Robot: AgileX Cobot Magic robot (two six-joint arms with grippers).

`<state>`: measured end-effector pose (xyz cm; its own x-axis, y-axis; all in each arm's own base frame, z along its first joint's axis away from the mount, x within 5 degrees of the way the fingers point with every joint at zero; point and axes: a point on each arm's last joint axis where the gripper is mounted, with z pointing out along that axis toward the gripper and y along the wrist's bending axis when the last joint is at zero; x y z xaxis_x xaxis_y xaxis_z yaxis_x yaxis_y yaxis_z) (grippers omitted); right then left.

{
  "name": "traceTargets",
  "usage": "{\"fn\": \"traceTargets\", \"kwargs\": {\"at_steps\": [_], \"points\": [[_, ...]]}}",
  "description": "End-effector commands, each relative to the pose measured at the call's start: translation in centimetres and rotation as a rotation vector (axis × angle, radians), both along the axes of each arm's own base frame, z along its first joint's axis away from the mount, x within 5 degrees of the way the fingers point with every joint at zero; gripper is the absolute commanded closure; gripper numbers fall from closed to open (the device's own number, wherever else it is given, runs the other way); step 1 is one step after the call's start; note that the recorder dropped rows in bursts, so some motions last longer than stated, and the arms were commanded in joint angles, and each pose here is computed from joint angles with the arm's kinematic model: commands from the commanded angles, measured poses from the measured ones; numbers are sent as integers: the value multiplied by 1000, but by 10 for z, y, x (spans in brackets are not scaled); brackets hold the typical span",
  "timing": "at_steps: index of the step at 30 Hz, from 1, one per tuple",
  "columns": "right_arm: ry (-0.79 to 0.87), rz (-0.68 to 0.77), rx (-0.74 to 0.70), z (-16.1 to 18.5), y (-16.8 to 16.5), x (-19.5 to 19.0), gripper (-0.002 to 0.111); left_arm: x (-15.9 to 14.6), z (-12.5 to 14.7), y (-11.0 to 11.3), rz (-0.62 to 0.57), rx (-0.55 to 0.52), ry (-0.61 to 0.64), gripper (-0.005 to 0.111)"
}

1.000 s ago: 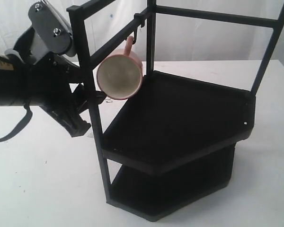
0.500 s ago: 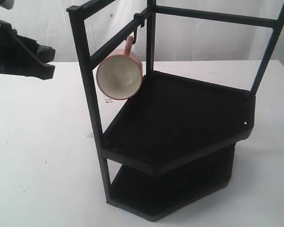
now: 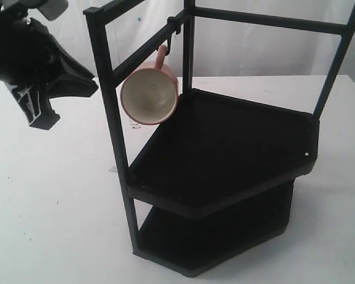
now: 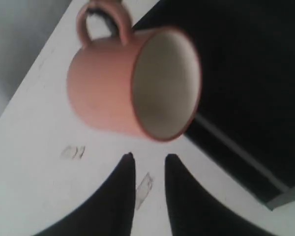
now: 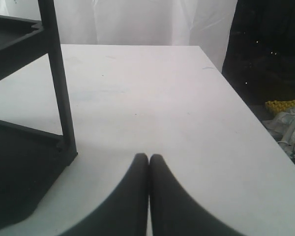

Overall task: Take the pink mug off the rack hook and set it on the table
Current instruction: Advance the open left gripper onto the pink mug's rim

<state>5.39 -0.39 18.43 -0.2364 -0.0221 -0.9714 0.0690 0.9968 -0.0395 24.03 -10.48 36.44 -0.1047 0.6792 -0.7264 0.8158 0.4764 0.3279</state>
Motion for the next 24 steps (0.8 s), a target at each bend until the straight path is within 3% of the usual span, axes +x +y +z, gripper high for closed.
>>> {"fn": "traceTargets", "kwargs": {"at_steps": [1,4,13,24], "points": [[-10,-1,-1,1,0,0,108,-1,1,-13,-151,-50,-30,63],[-10,-1,-1,1,0,0,108,6,-5,-14,-140,-46,-17,57],[-10,-1,-1,1,0,0,108,28,-23,-17,-74,-56,25,57],[-10,-1,-1,1,0,0,108,39,-26,-17,33,-108,32,57]]}}
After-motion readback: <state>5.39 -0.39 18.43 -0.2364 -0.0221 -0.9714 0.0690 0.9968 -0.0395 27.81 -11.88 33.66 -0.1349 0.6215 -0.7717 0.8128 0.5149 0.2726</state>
